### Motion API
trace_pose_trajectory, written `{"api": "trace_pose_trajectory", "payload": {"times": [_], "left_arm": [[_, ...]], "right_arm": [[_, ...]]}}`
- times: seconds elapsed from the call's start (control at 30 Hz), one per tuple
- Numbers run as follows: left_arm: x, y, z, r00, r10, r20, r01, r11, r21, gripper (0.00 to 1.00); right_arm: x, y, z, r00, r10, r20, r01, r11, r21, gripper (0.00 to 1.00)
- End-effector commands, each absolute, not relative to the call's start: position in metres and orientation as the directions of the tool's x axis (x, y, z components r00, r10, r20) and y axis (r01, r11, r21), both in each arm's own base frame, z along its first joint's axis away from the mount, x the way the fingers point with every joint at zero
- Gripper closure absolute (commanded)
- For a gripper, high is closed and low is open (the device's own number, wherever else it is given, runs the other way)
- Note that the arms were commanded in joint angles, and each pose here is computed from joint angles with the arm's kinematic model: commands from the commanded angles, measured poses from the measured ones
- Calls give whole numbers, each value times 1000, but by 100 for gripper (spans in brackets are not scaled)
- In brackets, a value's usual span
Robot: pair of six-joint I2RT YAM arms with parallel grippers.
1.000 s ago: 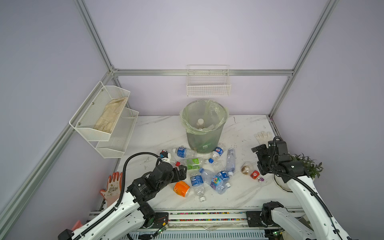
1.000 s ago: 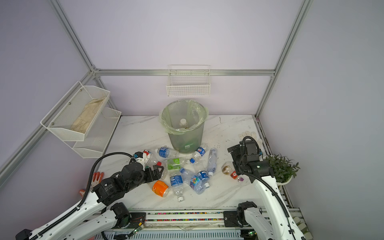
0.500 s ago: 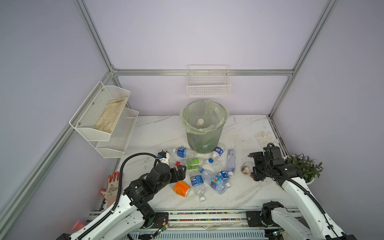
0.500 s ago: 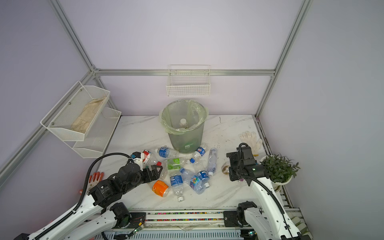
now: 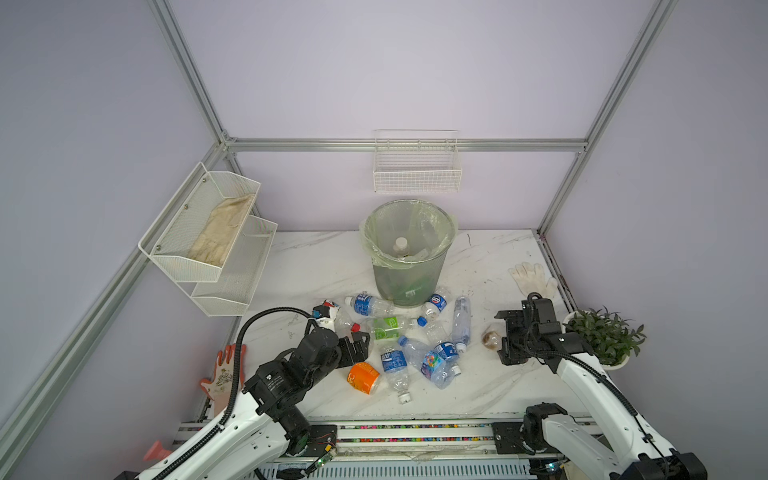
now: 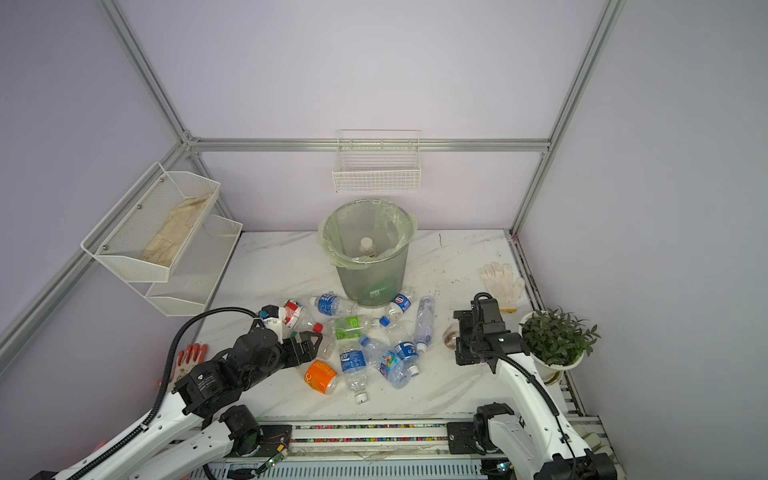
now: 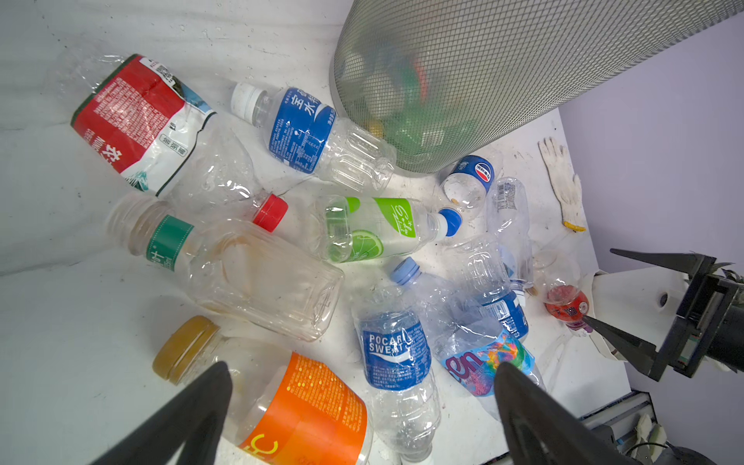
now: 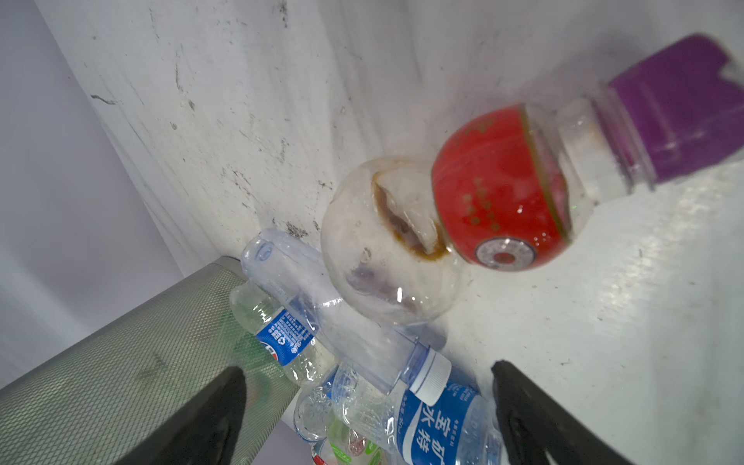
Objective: Throw the plastic bottles in the bin
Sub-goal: 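Close the right gripper on the red-labelled round bottle with purple cap, then lift the red-labelled bottle and swing it over the bin with the right gripper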
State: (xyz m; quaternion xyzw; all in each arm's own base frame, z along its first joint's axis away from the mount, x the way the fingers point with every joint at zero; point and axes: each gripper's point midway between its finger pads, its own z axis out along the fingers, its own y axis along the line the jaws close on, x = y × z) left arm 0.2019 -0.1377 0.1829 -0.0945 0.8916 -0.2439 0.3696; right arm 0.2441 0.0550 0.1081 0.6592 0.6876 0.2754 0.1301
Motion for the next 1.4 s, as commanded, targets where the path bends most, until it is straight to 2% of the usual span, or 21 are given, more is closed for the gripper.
{"api": "trace_pose_trajectory", "payload": {"times": [0.0, 0.43, 0.57, 0.63, 0.8, 1.03, 1.13, 1.2, 1.27, 1.37], "left_arm": [[202, -134, 178, -706, -339, -622, 8, 874, -486, 0], [202, -135, 175, -709, -340, -617, 5, 873, -487, 0], [201, -136, 174, -713, -340, -614, 4, 873, -487, 0], [201, -135, 174, -711, -340, -615, 3, 873, -487, 0], [203, -135, 173, -711, -340, -616, 0, 875, -484, 0], [204, -139, 172, -717, -339, -609, 2, 873, -488, 0], [205, -140, 172, -719, -339, -607, 1, 872, -489, 0], [205, -141, 171, -721, -338, -605, 2, 872, -489, 0], [205, -141, 171, -721, -339, -605, 2, 872, -490, 0], [205, -142, 171, -721, -341, -603, 2, 869, -494, 0]], "right_arm": [[245, 43, 97, 68, 970, 234, 846, -180, 502, 3], [267, 41, 55, 35, 971, 235, 890, -138, 435, 3], [266, 44, 34, 18, 969, 246, 910, -118, 398, 7], [264, 46, 28, 11, 968, 252, 915, -111, 388, 12], [258, 46, 25, 8, 967, 253, 918, -107, 383, 36], [258, 41, 41, 9, 973, 231, 889, -114, 444, 58], [265, 40, 56, -60, 980, 191, 856, -48, 515, 74], [275, 41, 71, -119, 979, 163, 806, -1, 593, 100], [287, 47, 92, -195, 971, 141, 731, 48, 680, 100], [312, 69, 152, -391, 920, 41, 421, 139, 896, 100]]}}
